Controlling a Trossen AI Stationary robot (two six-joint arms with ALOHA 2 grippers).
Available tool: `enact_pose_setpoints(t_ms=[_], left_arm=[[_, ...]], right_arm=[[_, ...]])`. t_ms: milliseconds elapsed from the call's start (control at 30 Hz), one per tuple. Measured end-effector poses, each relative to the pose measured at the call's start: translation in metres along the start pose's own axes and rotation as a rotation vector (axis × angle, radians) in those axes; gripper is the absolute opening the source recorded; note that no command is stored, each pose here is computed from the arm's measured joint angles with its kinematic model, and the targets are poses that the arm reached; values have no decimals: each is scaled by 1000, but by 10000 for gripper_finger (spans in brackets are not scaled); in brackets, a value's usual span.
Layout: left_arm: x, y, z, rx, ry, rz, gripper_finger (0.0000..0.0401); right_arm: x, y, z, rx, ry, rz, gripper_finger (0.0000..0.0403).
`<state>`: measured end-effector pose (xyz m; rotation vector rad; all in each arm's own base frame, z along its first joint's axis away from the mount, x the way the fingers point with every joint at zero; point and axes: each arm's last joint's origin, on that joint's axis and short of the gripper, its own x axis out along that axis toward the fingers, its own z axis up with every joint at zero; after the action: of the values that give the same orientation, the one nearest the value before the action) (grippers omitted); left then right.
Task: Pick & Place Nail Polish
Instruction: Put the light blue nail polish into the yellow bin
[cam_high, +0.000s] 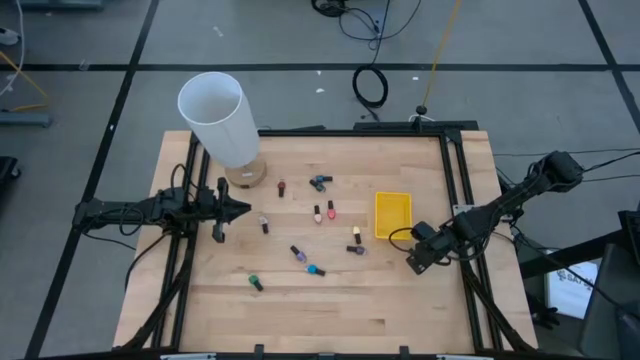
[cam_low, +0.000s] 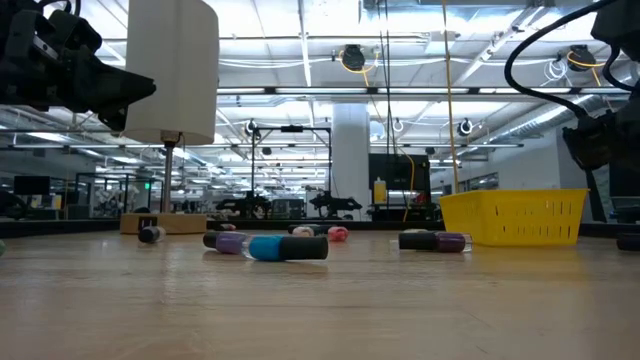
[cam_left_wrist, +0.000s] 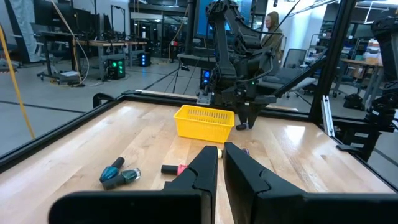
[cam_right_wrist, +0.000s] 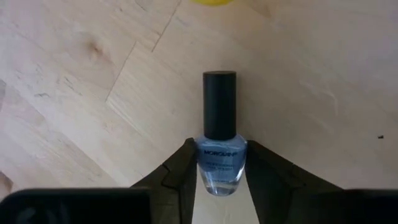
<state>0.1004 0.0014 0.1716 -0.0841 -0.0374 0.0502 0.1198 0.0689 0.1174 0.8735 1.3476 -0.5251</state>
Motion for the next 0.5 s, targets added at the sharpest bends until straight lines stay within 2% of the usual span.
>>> enact_pose_setpoints(t_ms=[500], left_arm=[[0,0,0,0,0,0,26]], right_arm=[[-21,4,-2,-111,-1,235,106]])
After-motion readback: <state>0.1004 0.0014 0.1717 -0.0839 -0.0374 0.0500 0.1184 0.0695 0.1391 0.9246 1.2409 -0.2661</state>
